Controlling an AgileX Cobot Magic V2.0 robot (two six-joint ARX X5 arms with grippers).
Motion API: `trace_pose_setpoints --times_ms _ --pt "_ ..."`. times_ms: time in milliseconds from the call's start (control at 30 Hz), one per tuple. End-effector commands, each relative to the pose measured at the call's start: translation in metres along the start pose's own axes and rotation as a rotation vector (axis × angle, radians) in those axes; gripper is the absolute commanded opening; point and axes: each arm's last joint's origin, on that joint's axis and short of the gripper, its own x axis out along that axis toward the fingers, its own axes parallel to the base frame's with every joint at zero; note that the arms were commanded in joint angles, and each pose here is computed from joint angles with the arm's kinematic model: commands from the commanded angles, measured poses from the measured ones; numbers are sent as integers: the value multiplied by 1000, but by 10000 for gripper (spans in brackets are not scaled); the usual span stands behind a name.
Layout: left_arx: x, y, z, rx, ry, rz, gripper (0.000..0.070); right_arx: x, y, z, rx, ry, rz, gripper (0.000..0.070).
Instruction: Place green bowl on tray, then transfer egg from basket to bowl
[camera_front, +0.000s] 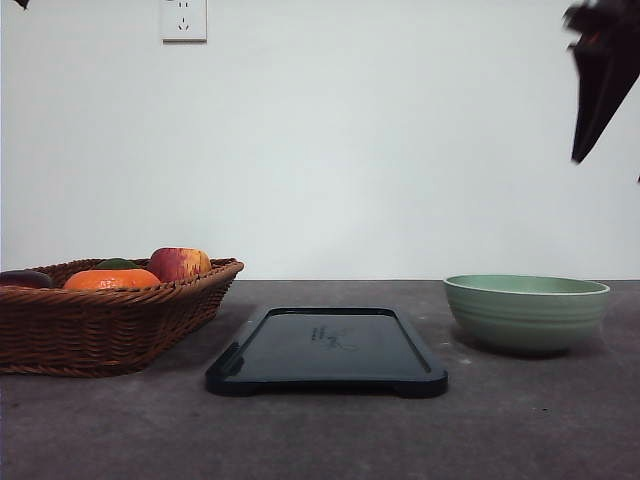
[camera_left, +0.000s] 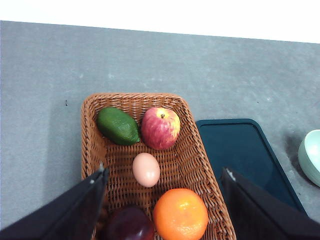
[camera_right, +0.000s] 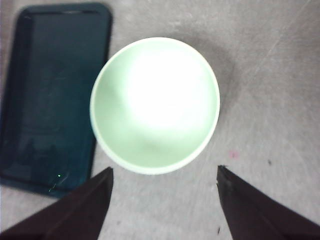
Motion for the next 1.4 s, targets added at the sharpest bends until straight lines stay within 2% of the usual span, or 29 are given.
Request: trace_pose_setpoints --times_ms 0,167,333,833,933,1033,1100,1267,1300,1367 --pt "-3 -2 7 -10 -26 -9 467 9 -1 12 -5 26 -15 412" --pt "-3 -2 7 -15 -26 -8 467 34 -7 33 -23 121 -91 412" --pt "-3 -2 7 -15 -26 -8 467 53 -11 47 -25 172 -104 411" --pt "-3 -2 7 -15 -27 -9 467 102 -25 51 -19 262 -124 408" --pt "-3 -2 7 -14 -27 -9 467 107 -27 51 -21 272 -139 330" --pt "-3 -2 7 -14 -26 -8 467 114 -30 49 -16 296 -142 323" --pt "-3 -2 7 -14 -26 -8 467 120 -31 48 -12 312 -143 291" --pt "-3 -2 7 -15 -26 -8 467 124 -33 47 -14 326 -143 26" --pt "-3 -2 7 -15 -26 -8 467 124 -33 47 -16 327 -143 4" --pt "-3 -2 7 -15 -26 -8 467 123 -33 47 -14 337 -145 3"
